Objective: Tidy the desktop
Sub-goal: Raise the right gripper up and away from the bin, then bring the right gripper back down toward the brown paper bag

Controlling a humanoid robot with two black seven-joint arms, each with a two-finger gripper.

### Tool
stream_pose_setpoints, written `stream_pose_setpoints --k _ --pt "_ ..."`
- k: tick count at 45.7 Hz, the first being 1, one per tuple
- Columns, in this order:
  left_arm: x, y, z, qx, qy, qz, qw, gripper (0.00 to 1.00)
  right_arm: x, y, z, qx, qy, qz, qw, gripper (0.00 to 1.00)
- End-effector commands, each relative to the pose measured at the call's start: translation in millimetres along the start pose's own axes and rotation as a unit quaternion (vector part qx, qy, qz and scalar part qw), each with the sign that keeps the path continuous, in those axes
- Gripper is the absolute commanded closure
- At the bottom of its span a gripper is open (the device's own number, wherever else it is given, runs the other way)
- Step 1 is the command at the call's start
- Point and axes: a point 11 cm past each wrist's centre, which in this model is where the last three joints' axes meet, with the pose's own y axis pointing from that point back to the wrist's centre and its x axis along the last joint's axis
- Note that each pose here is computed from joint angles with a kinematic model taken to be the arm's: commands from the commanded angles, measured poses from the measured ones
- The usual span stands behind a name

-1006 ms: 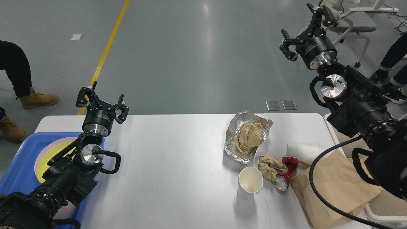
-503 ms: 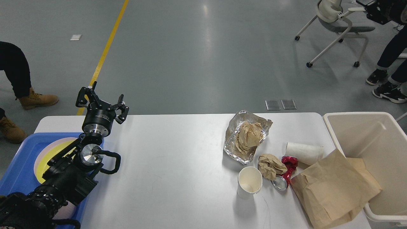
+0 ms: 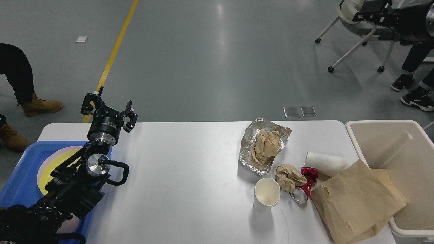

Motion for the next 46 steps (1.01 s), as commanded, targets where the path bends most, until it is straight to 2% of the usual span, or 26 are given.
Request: stream_pose_setpoints --k 1,7,13,16,19,33,43,46 --pt "0 0 0 0.000 0.000 0.001 1.000 0.04 -27 -8 -19 -0.007 0.024 -0.058 0.998 0.00" --pt "-1 0 0 0.000 0.000 -0.001 1.000 0.04 -37 -7 -60 -0.013 0.081 -0.096 0.992 0.00" --pt "-1 0 0 0.000 0.000 -0.001 1.000 0.04 -47 13 -153 0.015 0.162 -0.138 0.977 0.00" --pt "0 0 0 0.000 0.000 0.000 1.000 0.04 -42 32 -204 0.046 0.199 -0.129 0.971 0.00" --pt "0 0 0 0.000 0.000 0.000 1.000 0.04 -33 46 -231 0.058 0.223 -0.108 0.967 0.00" --pt "0 0 0 0.000 0.000 0.000 1.000 0.04 -40 47 -240 0.057 0.232 -0.120 0.964 0.00" --pt "0 0 0 0.000 0.000 0.000 1.000 0.04 -68 53 -226 0.017 0.209 -0.245 0.946 0.00" --pt "-1 0 0 0.000 0.000 -0.001 1.000 0.04 -67 54 -220 0.015 0.200 -0.251 0.947 0.00"
